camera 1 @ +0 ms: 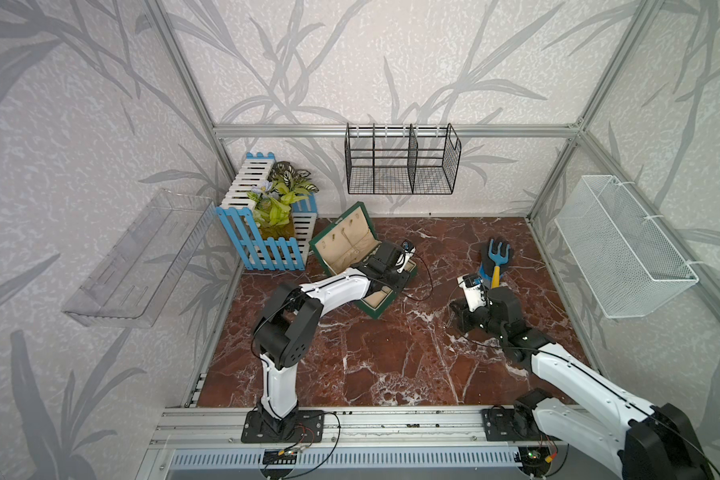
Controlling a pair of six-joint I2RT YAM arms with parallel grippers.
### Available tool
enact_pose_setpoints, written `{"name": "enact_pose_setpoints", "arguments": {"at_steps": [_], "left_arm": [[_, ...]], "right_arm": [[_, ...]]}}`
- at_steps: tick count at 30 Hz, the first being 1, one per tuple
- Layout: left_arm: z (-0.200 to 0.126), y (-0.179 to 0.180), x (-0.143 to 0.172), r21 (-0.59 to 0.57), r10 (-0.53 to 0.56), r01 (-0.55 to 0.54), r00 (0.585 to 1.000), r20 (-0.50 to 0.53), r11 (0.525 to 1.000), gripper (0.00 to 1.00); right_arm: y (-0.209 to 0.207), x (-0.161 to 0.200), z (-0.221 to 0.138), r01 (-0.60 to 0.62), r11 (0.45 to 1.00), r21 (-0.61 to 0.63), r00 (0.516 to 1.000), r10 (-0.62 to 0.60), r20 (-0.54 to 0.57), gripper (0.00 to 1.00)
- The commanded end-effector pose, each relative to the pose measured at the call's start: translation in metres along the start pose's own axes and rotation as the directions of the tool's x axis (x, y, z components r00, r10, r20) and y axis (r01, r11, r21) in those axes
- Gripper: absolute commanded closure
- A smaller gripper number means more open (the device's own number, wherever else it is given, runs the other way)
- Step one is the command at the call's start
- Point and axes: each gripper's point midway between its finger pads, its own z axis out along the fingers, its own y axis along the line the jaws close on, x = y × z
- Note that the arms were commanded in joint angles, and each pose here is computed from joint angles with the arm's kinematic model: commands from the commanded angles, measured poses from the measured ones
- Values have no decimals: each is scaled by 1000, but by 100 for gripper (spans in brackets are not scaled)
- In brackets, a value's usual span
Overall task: Put jewelry chain into jewelry box
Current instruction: Move the jewelry box to the center of the board.
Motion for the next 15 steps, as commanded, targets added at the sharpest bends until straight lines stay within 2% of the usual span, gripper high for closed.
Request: {"name": "enact_pose_setpoints", "arguments": {"at_steps": [1, 5, 12, 15], "left_arm": [[6, 8, 9, -47, 41, -45, 996, -84, 998, 51], [15, 8, 15, -42, 58, -63, 991, -117, 997, 56], [17, -4, 30, 7, 79, -78, 987, -137, 997, 86], [7, -16, 35, 36, 119, -115, 987, -105, 993, 91]], "right_arm": [[3, -8, -2, -9, 1000, -3, 1000, 9, 16, 97], [3, -8, -4, -12, 1000, -3, 1000, 12, 20, 97], [1, -9, -8, -14, 1000, 15, 1000, 14, 16, 98], [2, -16, -13, -16, 1000, 20, 1000, 15, 16, 98]]}}
